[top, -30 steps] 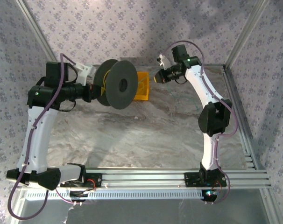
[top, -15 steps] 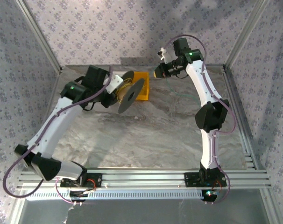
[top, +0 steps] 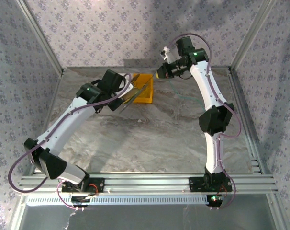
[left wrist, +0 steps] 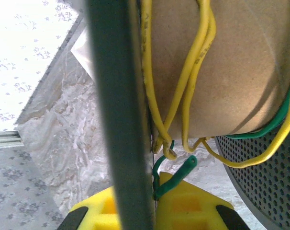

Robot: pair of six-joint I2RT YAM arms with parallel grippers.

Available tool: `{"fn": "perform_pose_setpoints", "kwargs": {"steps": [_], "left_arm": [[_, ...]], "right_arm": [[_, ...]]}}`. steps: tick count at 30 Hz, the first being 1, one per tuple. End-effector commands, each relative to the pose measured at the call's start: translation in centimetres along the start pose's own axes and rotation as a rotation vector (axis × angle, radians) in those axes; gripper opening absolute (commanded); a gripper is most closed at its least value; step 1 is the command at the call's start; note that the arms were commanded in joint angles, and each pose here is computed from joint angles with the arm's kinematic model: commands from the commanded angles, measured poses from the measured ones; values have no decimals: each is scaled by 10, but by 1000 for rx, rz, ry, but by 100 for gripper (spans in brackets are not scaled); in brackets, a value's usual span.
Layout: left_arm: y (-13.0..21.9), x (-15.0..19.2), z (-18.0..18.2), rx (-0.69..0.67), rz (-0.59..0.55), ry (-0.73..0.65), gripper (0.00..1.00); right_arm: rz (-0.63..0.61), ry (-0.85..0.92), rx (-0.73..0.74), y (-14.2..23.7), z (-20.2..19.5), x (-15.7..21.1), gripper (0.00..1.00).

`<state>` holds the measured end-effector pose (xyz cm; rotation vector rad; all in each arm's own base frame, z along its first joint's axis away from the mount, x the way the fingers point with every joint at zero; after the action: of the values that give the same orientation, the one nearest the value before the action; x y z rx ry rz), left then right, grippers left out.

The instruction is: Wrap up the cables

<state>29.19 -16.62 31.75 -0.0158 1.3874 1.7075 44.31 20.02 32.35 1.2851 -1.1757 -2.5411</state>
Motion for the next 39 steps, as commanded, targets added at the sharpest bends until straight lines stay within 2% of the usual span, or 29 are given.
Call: {"fn": "perform_pose_setpoints", "kwargs": {"steps": [1, 6, 12, 22, 29, 35, 39], "left_arm": [[-5, 60, 15, -135, 379, -220, 0], [-16, 57, 16, -169, 422, -234, 0], [-19, 41, 24, -238, 437, -236, 0], [-15, -21, 54, -373, 401, -57, 0], [-4, -44, 64, -404, 300, 61, 0], [16, -52, 74, -372, 206, 151, 0], [32, -56, 82, -363, 137, 186, 0]], "right_arm": [[-245, 99, 42, 59, 23, -49, 0], [-324, 196, -67, 72, 76, -68, 0], [-318, 305, -158, 70, 133, -66, 0], [-241, 409, -264, 42, 197, -43, 0], [-200, 439, -296, 30, 211, -28, 21], [-195, 390, -271, 29, 189, -13, 30], [-219, 343, -262, 30, 170, 1, 44]]}}
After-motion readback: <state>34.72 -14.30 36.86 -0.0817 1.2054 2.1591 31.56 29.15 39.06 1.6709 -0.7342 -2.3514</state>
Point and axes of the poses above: each hand's point on the last joint's axis, 136 mm out from that joint toward the fingers, its own y axis back along the fingers, its own z axis along the line the jaws close on, x = y × z, the point moved 6 cm from there along y, back along the fingers, and after that the axes turned 12 degrees about y, right-handed, at the moved point
